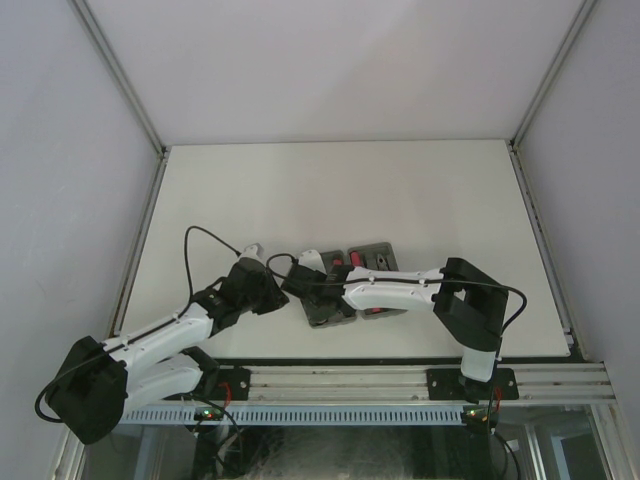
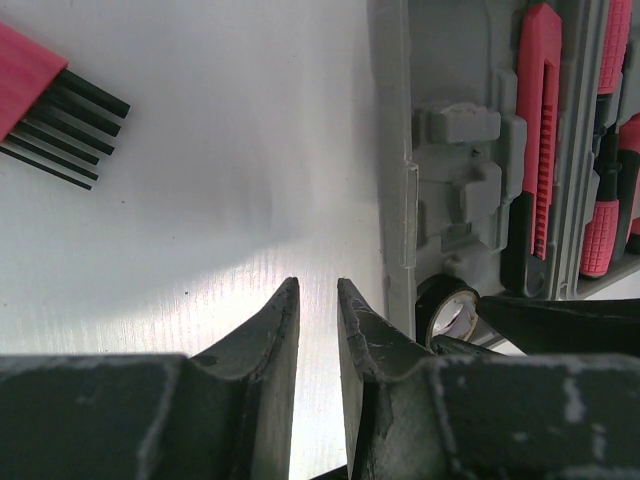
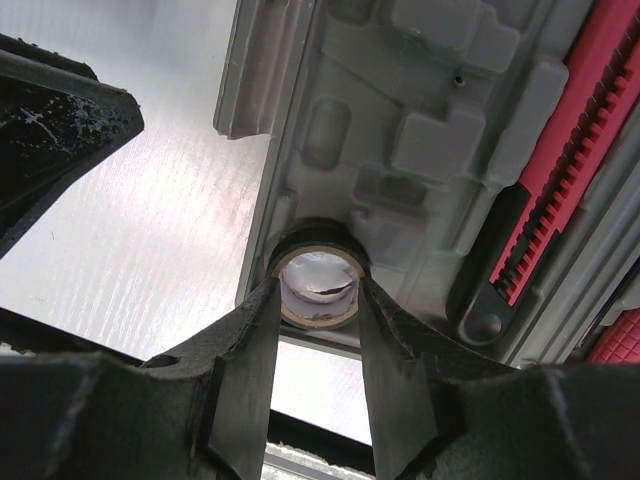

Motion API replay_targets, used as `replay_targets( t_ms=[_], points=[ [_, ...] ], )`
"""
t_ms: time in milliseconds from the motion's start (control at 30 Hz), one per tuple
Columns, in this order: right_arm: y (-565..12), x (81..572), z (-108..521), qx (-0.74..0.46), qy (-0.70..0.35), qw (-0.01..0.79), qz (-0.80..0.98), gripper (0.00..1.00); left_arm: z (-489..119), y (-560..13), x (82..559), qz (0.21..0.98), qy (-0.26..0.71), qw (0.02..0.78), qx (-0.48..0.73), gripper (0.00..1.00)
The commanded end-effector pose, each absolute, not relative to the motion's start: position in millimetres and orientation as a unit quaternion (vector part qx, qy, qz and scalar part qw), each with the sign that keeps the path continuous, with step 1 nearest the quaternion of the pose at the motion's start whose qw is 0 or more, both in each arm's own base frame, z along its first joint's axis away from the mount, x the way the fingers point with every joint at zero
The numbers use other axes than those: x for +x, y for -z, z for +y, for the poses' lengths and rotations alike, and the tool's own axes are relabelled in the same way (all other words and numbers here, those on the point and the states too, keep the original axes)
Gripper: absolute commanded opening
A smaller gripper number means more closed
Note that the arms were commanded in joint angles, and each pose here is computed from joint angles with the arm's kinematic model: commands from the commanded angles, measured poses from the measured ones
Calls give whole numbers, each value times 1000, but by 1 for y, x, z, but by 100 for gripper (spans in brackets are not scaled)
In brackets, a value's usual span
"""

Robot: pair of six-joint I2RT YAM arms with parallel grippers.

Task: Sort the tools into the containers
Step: Adjust the engineering item in the storage box.

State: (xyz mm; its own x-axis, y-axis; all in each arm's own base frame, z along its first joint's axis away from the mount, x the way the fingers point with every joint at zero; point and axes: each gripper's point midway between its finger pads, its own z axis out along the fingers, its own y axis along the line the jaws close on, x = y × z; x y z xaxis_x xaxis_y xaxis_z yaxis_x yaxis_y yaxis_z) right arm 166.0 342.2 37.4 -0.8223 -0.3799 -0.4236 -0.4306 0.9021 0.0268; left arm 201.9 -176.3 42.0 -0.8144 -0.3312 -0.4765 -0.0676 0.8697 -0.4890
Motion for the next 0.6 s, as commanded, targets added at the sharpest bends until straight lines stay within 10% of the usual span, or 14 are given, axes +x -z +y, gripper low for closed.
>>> replay_targets(
  t_ms=[0, 567],
  points=[
    [-45, 170, 357, -217, -76, 219, 948, 37, -177, -42, 204, 920, 239, 291, -107, 25],
    [-25, 161, 352, -222, -58, 188, 955, 37, -177, -41, 204, 921, 238, 290, -107, 25]
  ],
)
